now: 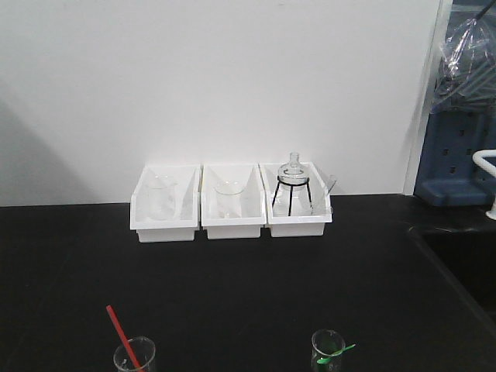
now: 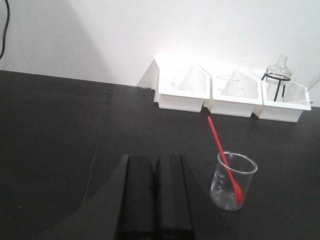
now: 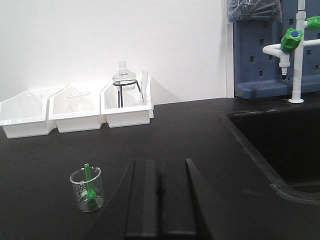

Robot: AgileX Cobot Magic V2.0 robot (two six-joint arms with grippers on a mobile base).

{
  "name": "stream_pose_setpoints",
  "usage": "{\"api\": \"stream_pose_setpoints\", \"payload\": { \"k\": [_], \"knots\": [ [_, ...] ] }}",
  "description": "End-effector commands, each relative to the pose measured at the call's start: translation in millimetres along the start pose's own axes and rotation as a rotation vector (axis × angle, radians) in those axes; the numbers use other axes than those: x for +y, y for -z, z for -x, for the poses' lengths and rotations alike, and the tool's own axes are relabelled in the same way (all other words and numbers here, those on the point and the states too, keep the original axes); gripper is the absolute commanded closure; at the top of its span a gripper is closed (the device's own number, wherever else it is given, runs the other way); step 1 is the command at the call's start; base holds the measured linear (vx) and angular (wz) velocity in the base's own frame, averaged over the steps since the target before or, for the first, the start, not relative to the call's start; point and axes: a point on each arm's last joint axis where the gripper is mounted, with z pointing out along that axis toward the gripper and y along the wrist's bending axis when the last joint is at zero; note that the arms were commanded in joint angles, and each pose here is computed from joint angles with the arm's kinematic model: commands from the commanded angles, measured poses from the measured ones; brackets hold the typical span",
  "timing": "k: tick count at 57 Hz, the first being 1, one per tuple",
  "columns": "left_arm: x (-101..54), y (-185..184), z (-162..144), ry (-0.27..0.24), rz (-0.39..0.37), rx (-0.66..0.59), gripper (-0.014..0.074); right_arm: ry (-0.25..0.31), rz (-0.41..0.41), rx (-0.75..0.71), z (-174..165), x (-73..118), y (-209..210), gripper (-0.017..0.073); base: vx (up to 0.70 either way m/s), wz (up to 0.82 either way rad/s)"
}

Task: Sort red and green spoons into left cabinet

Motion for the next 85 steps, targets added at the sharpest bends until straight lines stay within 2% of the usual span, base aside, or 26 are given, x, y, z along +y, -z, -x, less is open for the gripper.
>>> {"api": "stream_pose_setpoints", "payload": {
  "k": [1, 62, 76, 85],
  "knots": [
    [-1.8, 2, 9, 0.008, -0.022, -0.109, 0.0600, 0.010, 0.012, -0.080, 4, 0.8, 1, 0.0564, 0.00, 0.00],
    [-2.3, 3, 12, 0.002, -0.026, -0.137, 0.0600, 0.010, 0.014, -0.088, 5, 0.9, 1, 0.0564, 0.00, 0.00],
    [-3.7, 4, 20, 0.003, -0.042, -0.222, 0.0600, 0.007, 0.024, -0.152, 11, 1.9, 2, 0.0564, 0.00, 0.00],
    [-6.8, 8, 36, 0.011, -0.065, -0.335, 0.0600, -0.001, 0.037, -0.240, 21, 3.3, 4, 0.0564, 0.00, 0.00]
  ]
}}
